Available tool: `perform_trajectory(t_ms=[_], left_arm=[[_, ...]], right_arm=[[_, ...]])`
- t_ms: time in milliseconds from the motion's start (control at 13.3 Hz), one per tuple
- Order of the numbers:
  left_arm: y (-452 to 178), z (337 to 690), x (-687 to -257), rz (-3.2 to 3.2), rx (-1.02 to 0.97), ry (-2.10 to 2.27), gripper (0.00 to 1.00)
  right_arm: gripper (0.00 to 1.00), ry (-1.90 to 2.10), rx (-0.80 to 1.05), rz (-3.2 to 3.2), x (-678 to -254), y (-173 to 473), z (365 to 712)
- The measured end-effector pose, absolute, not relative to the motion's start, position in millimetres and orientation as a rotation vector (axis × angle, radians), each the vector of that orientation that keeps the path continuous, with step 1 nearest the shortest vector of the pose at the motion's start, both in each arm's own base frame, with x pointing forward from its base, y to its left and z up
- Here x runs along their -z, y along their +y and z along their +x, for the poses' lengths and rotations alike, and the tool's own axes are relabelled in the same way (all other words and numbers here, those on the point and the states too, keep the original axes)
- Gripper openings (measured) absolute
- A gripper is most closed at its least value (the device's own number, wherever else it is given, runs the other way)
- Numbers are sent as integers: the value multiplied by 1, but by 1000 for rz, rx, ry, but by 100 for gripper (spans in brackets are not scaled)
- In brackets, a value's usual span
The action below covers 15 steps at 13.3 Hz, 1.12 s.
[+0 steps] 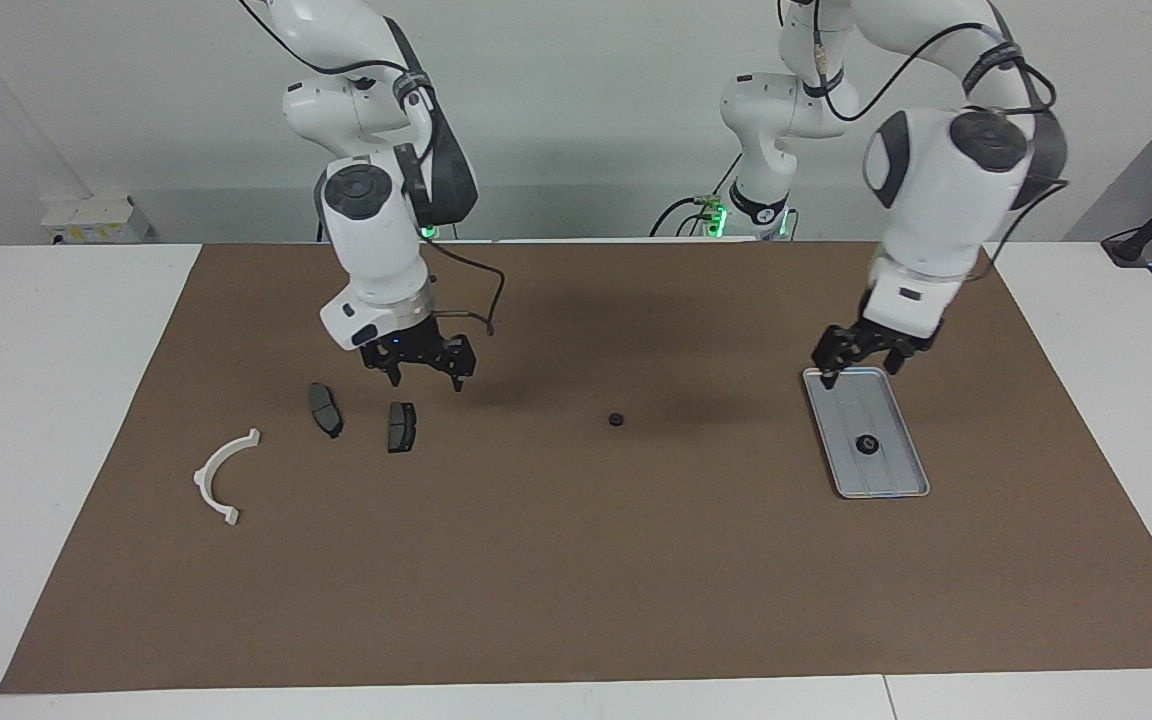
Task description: Place bearing gear from tray to pile
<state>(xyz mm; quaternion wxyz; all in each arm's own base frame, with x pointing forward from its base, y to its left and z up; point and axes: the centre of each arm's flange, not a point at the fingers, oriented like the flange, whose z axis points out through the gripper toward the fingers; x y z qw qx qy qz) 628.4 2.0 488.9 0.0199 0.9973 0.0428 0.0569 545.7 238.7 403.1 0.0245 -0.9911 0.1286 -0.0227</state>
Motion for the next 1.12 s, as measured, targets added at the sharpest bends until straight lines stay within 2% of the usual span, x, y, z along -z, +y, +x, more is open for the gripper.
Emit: perform_trajectory(t_ms=[225,375,675,750,900,1125], left_arm=[[-4,649,-408,3094,-182,85,100],[-14,647,-368,3096,-139,64,99],[-6,635,-336,3104,-81,66,100],[-1,633,-333,3105,-71,58,91],[9,628,-326,3108,-46,46,90],[9,617,-310,3109,-8,42,90]], right_arm=[[100,516,69,-3034,-398,303,542],[100,553,37,-3038,-391,342,536],[100,599,7,-3107,-353,426,527],[100,613,14,-3116,-339,442,529],[100,623,9,-3131,-312,454,538],[100,642,-2,-3139,-294,454,548]])
